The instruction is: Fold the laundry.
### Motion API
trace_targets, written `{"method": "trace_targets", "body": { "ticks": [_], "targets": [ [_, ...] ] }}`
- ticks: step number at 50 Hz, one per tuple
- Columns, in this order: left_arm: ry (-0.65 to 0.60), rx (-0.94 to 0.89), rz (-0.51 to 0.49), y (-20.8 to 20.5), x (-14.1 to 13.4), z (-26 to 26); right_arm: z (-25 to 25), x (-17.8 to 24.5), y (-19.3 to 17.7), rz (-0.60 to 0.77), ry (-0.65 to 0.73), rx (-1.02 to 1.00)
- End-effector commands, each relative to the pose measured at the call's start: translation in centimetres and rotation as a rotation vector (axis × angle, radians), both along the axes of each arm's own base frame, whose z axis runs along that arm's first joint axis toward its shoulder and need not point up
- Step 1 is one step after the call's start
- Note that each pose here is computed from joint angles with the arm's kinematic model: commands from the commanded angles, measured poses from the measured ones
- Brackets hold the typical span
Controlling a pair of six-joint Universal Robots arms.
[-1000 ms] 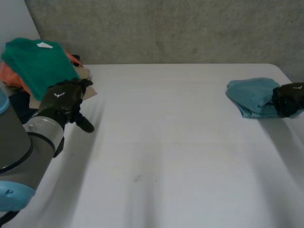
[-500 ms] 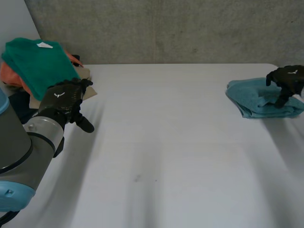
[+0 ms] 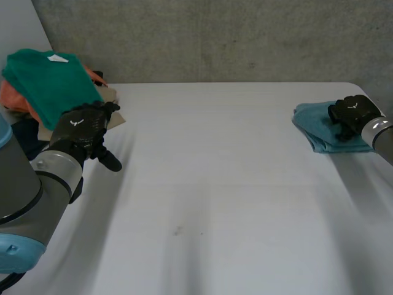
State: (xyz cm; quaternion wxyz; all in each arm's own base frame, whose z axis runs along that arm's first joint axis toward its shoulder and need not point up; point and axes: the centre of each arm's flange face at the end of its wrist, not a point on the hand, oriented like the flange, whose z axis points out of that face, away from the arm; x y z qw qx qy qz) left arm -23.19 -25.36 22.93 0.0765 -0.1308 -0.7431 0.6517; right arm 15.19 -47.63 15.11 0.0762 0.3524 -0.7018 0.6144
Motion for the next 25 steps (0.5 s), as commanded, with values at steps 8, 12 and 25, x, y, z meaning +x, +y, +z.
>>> {"method": "trace_targets", "body": {
  "ticks": [8, 12, 25],
  "targets": [
    [0.000, 0.000, -0.001, 0.0, 0.0, 0.0, -1.4, 1.2, -0.1, 0.026, 0.001, -0.013],
    [0.000, 0.000, 0.001, 0.0, 0.0, 0.0, -1.3, 1.1, -0.7, 0.019, -0.002, -0.031],
    [-0.001, 0.001, 0.001, 0.0, 0.0, 0.0, 7.3, -1.8, -4.2, -0.279, -0.441, -0.275]
  ]
}}
